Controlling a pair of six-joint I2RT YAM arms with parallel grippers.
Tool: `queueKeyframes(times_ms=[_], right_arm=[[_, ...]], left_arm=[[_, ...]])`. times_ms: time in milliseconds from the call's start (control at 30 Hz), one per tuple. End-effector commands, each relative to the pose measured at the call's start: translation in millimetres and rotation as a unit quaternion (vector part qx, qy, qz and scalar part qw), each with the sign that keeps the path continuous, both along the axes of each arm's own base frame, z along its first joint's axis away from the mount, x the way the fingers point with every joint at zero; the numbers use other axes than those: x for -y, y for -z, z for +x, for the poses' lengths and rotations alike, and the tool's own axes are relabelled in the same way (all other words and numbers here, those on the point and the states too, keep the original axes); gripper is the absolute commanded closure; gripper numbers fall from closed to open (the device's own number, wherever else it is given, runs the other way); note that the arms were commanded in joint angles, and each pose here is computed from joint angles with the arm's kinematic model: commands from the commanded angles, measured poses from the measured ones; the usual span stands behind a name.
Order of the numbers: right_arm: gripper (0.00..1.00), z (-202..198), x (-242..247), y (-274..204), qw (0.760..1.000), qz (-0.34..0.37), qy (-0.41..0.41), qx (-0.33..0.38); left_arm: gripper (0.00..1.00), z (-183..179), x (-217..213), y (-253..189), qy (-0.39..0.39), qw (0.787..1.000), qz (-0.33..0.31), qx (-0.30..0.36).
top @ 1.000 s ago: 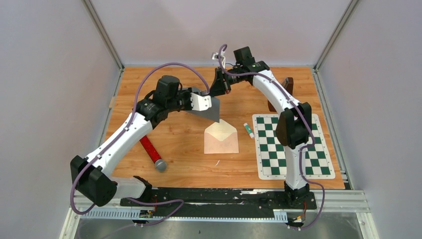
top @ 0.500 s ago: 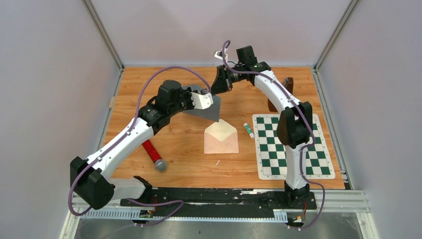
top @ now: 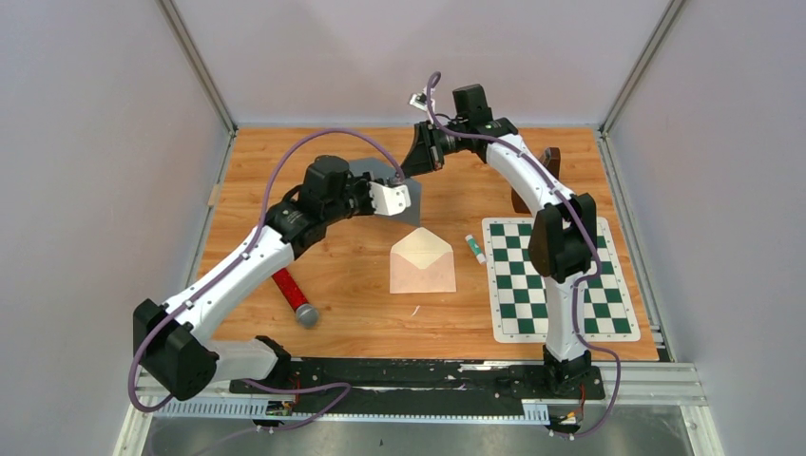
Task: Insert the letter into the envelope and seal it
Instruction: Place the letter in the envelope.
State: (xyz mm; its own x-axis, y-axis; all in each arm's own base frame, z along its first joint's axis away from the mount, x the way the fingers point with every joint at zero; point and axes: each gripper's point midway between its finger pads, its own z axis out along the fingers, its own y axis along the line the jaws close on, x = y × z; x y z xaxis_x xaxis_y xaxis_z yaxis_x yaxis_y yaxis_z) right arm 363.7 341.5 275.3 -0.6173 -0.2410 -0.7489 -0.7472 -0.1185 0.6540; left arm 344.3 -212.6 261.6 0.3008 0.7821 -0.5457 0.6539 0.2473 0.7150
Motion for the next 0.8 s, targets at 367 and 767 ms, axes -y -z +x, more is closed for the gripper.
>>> queueKeyframes(times_ms=[367, 767], right_arm=[[1.00, 6.6, -1.1, -6.0, 0.999, 0.013, 0.003, 0.047], [1.00, 8.1, 0.6, 1.2, 0.998, -0.004, 0.017, 0.062]], left_arm=[[1.00, -21.2, 32.2, 34.3, 0.168, 0.977, 0.121, -0.049], [1.00, 10.1, 17.9, 4.6, 0.161, 0.959, 0.232, -0.008]])
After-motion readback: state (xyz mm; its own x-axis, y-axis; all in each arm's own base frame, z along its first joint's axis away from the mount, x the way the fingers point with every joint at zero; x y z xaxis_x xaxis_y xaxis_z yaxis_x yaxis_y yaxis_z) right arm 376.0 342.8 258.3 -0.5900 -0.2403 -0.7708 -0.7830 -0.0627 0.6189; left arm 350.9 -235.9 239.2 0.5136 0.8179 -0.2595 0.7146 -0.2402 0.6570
